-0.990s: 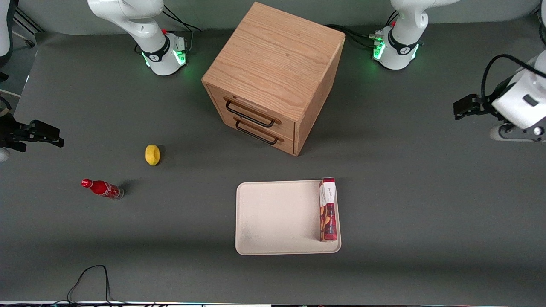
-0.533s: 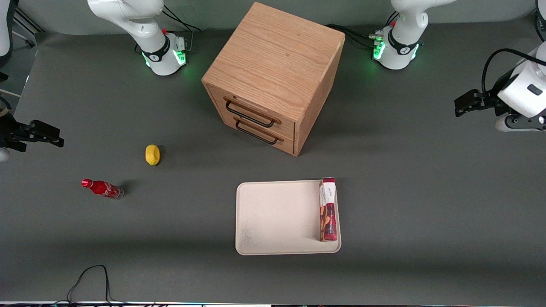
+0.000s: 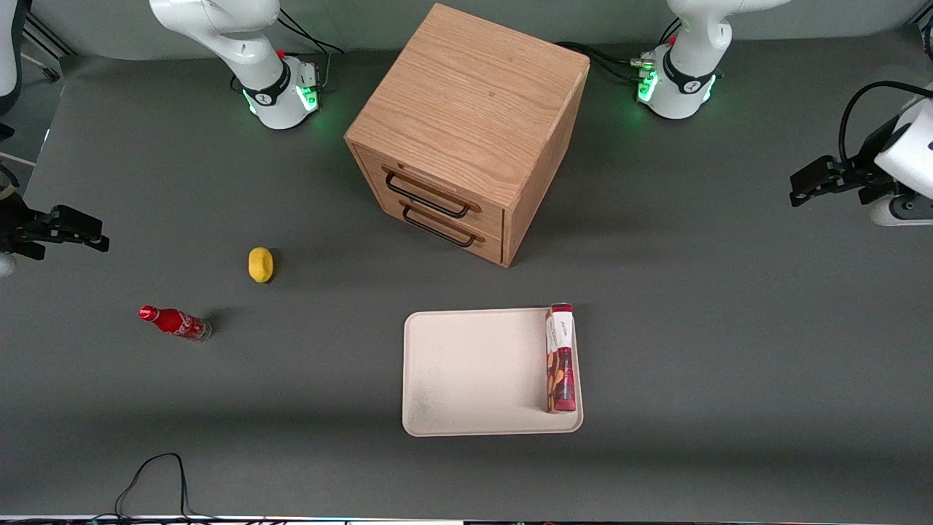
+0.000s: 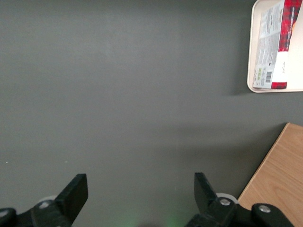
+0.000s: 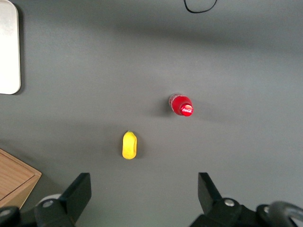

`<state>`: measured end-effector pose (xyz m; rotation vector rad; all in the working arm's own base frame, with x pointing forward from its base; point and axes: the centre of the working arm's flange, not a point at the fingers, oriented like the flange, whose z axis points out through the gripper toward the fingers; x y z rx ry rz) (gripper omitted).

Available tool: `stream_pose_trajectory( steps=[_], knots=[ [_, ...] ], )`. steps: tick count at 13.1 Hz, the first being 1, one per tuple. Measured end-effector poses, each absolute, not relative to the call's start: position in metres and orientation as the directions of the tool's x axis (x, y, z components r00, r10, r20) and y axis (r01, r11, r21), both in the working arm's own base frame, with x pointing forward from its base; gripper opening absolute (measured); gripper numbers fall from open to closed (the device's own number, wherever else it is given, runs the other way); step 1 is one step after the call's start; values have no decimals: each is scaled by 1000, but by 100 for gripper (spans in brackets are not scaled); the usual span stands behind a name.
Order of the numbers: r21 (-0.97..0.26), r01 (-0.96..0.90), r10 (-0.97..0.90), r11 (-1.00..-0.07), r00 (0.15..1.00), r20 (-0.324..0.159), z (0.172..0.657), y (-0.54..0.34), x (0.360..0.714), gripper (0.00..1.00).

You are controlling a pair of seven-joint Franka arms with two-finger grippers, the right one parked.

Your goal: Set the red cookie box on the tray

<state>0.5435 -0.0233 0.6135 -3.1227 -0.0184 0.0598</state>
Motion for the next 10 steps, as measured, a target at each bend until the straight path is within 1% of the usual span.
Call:
stream_pose_trajectory(
  steps=[5, 7, 10],
  knots=[
    [-17, -18, -18, -1000, 999, -28, 614, -41, 547, 100],
    [-14, -14, -14, -1000, 1000, -14, 618, -39, 555, 100],
    [-12, -12, -12, -1000, 1000, -14, 615, -38, 565, 100]
  ],
)
